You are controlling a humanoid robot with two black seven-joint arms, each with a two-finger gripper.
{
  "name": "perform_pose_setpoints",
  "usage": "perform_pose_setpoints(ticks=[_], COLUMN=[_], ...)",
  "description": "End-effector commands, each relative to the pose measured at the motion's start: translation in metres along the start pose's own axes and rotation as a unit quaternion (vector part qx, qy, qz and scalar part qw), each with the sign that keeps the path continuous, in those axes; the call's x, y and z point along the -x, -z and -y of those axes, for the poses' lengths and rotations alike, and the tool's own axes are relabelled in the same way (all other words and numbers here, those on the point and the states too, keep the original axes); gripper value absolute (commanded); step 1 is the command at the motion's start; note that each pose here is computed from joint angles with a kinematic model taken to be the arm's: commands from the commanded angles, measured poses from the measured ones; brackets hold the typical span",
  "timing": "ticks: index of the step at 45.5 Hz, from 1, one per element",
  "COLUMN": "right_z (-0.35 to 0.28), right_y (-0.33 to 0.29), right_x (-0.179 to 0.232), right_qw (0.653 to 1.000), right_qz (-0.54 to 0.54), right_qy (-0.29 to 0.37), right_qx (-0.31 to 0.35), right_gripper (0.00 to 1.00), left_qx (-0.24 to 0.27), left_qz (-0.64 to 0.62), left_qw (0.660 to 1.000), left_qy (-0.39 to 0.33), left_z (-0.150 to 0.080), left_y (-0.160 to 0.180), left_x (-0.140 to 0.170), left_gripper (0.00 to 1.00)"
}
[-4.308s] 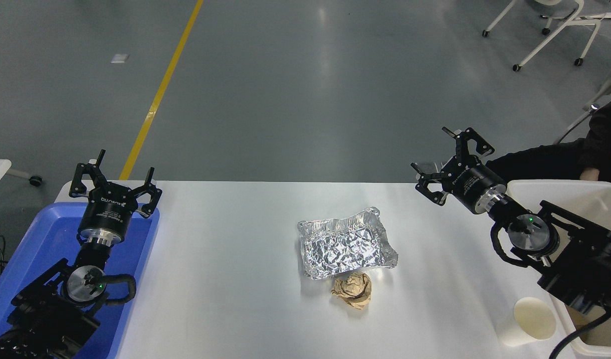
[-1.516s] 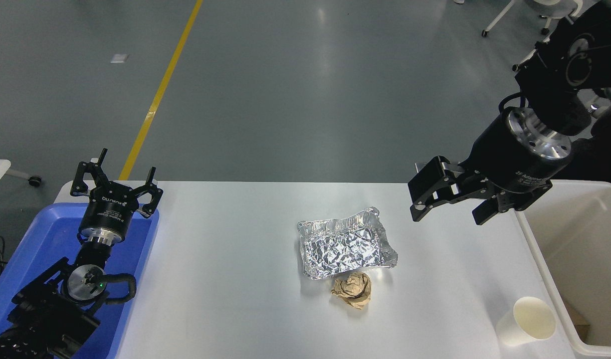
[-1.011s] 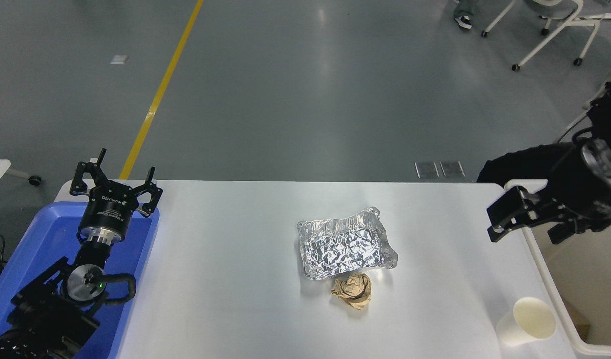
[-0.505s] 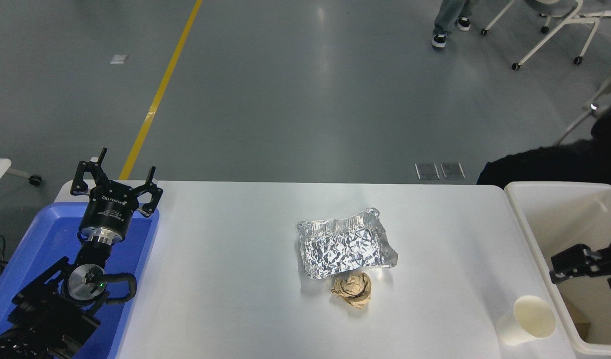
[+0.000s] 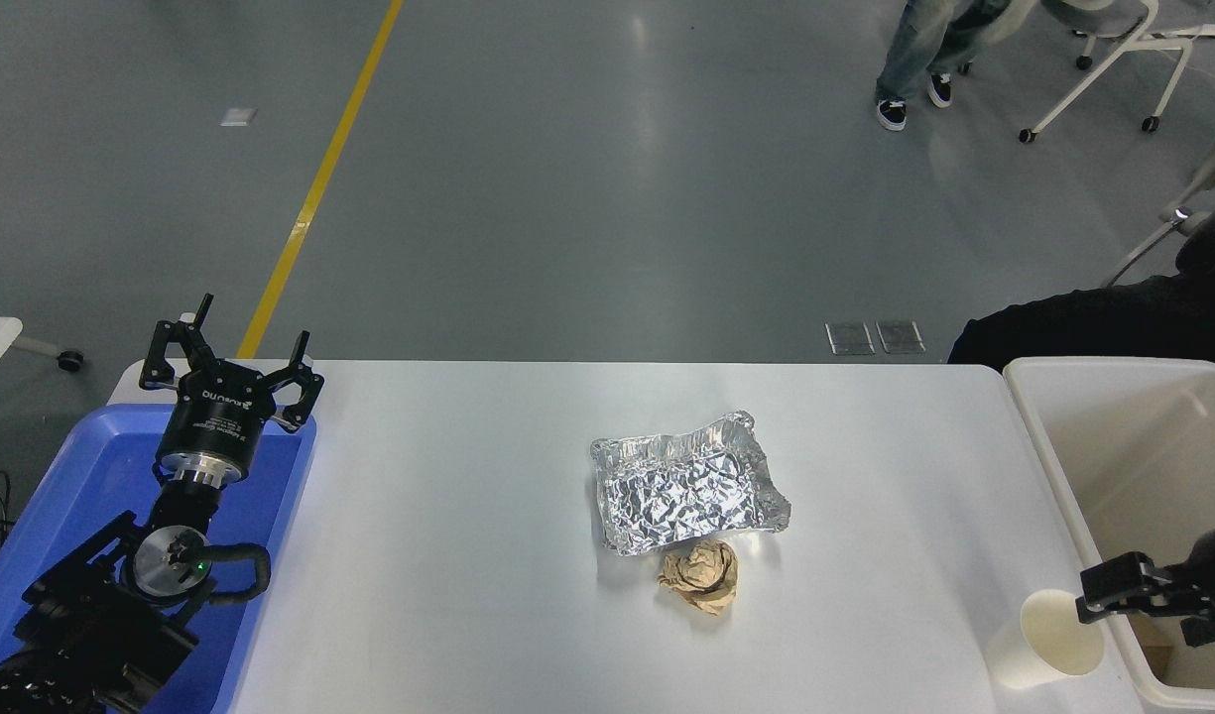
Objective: Pick up paper cup place in dustbin
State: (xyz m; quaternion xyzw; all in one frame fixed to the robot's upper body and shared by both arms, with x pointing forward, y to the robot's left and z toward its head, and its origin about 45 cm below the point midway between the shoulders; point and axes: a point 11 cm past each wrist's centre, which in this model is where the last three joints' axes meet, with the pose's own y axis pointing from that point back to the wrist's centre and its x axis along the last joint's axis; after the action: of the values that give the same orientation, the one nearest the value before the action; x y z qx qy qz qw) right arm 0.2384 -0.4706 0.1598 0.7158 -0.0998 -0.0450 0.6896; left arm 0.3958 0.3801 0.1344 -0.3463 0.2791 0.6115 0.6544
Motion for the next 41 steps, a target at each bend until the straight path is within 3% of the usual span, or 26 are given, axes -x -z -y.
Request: perform_pose_setpoints(ticks=[1,7,14,20,25,27,41], right_z=[0.024,0.029,0.033,0.035,0.037,0.038,0.033], right_y=[-0.008,-0.011,-0.010,-0.010,-0.009,-0.007,-0.001], right_x=[0.010,0.012,0.015,0.017,0.017,0.017,0.008], right_qw=[1.000,1.000,1.000,1.000,1.000,1.000,0.999], right_qz=[0.014,0.016,0.016,0.001,-0.012,-0.016,-0.018], right_qy=[-0.009,-0.020,-0.019,-0.018,-0.016,-0.015,-0.026], right_qx=[-0.003,-0.010,-0.018,-0.021,-0.020,-0.021,-0.032], right_gripper=[1.00,0.97,0.77,0.39,0.21,0.02,0.00], left_qx=[0.000,0.000,0.000,0.000,-0.001,0.000,-0.001], left_qz=[0.000,0.000,0.000,0.000,0.001,-0.001,0.000], left_qw=[1.000,1.000,1.000,1.000,1.000,1.000,1.000], left_qy=[0.000,0.000,0.000,0.000,0.000,0.001,0.000], left_z=[0.000,0.000,0.000,0.000,0.000,0.000,0.000], left_y=[0.000,0.000,0.000,0.000,0.000,0.001,0.001], left_x=[0.000,0.000,0.000,0.000,0.000,0.001,0.000], left_gripper=[1.00,1.00,1.00,1.00,1.00,1.00,1.00])
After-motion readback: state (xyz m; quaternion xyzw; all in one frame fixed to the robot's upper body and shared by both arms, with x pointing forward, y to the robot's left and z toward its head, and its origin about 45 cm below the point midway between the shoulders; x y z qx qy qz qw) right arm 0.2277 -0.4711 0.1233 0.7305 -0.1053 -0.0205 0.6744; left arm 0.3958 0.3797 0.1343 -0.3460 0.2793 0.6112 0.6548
